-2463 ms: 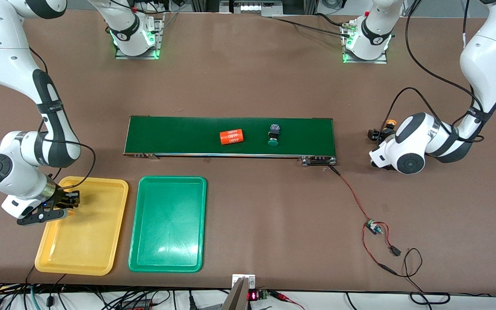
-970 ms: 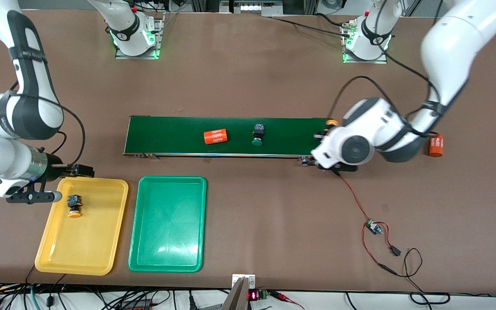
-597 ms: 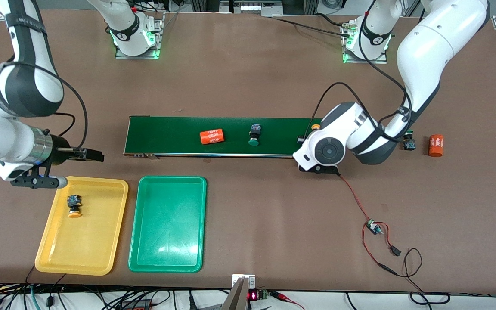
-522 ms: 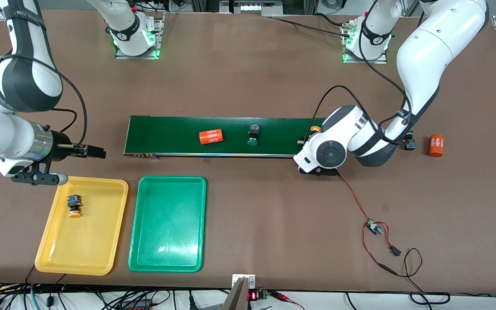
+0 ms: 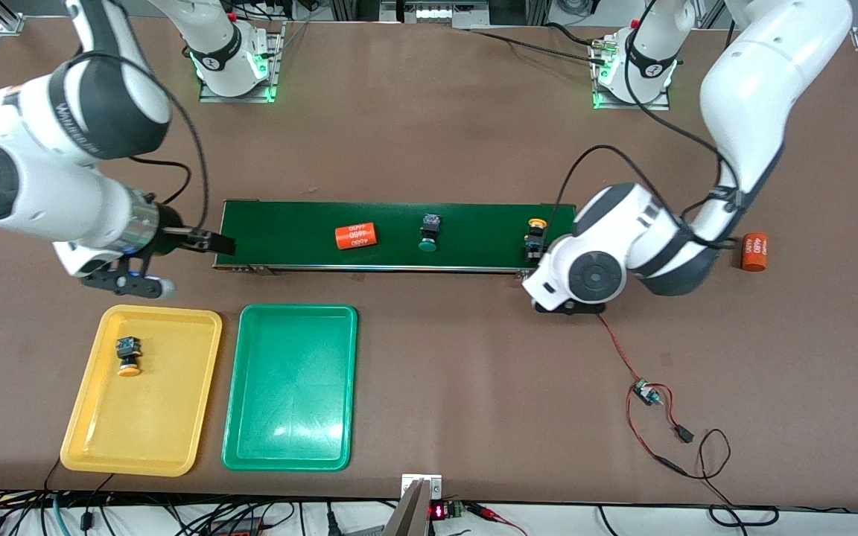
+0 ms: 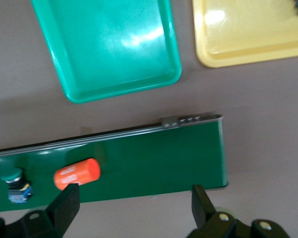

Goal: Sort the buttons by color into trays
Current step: 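Grasp the green button on the belt while the left grasps orange cylinder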

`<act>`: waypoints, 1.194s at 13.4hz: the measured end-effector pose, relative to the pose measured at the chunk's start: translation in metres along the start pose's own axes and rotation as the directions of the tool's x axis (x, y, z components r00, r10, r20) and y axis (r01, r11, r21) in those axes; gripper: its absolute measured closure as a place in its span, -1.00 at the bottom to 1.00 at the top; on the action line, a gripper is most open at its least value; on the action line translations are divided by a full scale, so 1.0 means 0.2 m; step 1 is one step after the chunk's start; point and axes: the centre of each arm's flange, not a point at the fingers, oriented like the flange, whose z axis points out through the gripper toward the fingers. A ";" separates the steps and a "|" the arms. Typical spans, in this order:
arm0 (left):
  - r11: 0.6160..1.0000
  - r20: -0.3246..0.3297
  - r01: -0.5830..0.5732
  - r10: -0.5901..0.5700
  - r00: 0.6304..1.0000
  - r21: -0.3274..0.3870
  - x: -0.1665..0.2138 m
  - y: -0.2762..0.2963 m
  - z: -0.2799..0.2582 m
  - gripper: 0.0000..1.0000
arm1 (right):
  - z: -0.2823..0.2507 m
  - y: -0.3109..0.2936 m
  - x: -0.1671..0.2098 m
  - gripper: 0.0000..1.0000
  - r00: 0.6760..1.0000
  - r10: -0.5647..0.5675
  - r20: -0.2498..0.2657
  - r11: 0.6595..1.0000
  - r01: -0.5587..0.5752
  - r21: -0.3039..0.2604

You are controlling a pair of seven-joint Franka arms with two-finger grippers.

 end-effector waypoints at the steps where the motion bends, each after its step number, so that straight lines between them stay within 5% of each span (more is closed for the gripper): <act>1: 1.000 0.002 0.023 -0.023 1.000 0.006 -0.01 -0.07 -0.11 -1.00 | 0.04 -0.08 -0.05 -1.00 1.000 0.011 -0.008 1.000 -0.011 0.005; 4: 0.996 -0.017 0.081 -0.082 0.996 -0.024 0.00 -0.28 -0.31 -1.00 | 0.20 -0.25 -0.22 -1.00 0.997 0.042 -0.061 0.999 -0.041 0.028; 7: 0.999 -0.025 0.018 -0.019 1.000 -0.039 0.07 -0.49 -0.34 -1.00 | 0.35 -0.35 -0.38 -1.00 0.991 0.064 -0.113 0.998 -0.061 0.027; 11: 0.987 -0.101 -0.134 0.142 0.985 0.083 0.12 -0.90 -0.33 -1.00 | 0.56 -0.53 -0.63 -1.00 0.977 0.019 -0.214 0.995 -0.038 -0.088; 16: 0.976 -0.020 -0.162 0.166 0.986 0.144 0.24 -1.67 0.12 -1.00 | 0.67 -0.60 -0.74 -1.00 0.965 -0.064 -0.253 0.986 0.022 -0.163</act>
